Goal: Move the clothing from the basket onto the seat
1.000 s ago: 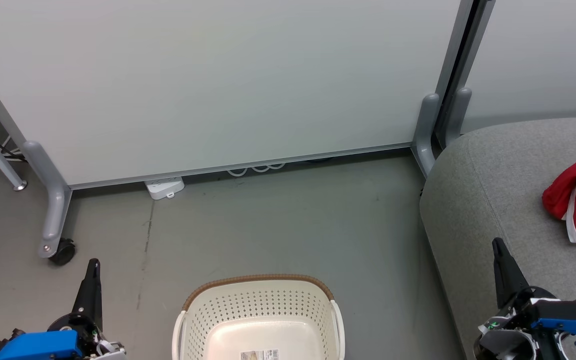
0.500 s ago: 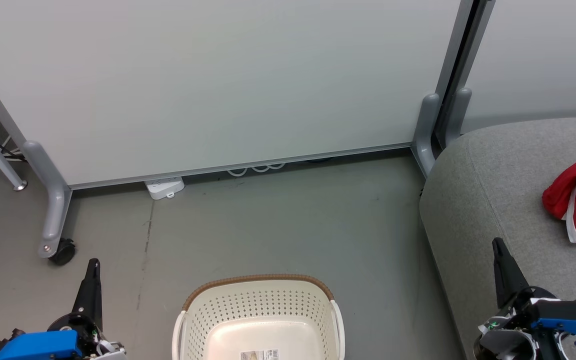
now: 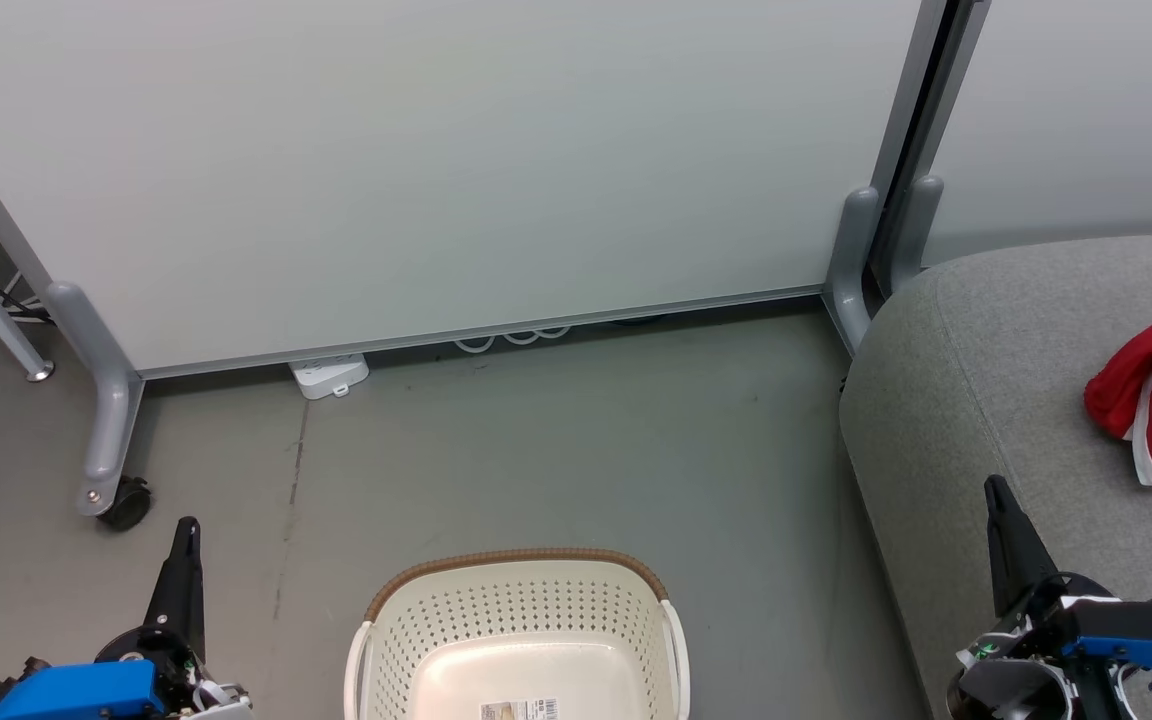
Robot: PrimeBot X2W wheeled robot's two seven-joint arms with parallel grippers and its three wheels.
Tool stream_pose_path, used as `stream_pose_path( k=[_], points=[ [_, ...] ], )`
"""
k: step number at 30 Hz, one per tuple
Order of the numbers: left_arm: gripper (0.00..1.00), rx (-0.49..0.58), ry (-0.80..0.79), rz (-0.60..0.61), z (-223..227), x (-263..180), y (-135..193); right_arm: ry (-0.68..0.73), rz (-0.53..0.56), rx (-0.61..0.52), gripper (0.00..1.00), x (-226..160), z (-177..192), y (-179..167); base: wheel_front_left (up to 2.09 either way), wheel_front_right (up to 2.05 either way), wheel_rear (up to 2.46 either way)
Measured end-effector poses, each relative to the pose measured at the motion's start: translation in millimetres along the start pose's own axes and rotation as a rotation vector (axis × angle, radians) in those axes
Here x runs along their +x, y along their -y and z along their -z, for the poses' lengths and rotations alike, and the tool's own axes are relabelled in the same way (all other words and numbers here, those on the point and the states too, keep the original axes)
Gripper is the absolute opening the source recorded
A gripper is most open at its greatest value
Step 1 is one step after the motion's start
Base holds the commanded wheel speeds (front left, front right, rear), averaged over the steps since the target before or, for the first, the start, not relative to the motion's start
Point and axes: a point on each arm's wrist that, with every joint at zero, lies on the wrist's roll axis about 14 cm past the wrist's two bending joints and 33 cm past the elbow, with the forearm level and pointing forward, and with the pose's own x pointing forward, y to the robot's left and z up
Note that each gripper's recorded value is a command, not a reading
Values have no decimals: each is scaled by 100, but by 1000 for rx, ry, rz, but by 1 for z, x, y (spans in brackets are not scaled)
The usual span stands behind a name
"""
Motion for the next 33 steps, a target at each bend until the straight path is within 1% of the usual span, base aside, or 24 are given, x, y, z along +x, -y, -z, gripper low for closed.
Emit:
stream_pose_path(
  k=[33],
  points=[
    [0,0,0,0,0,0,0,0,0,0,0,0,0,0,0,0,0]
  ],
)
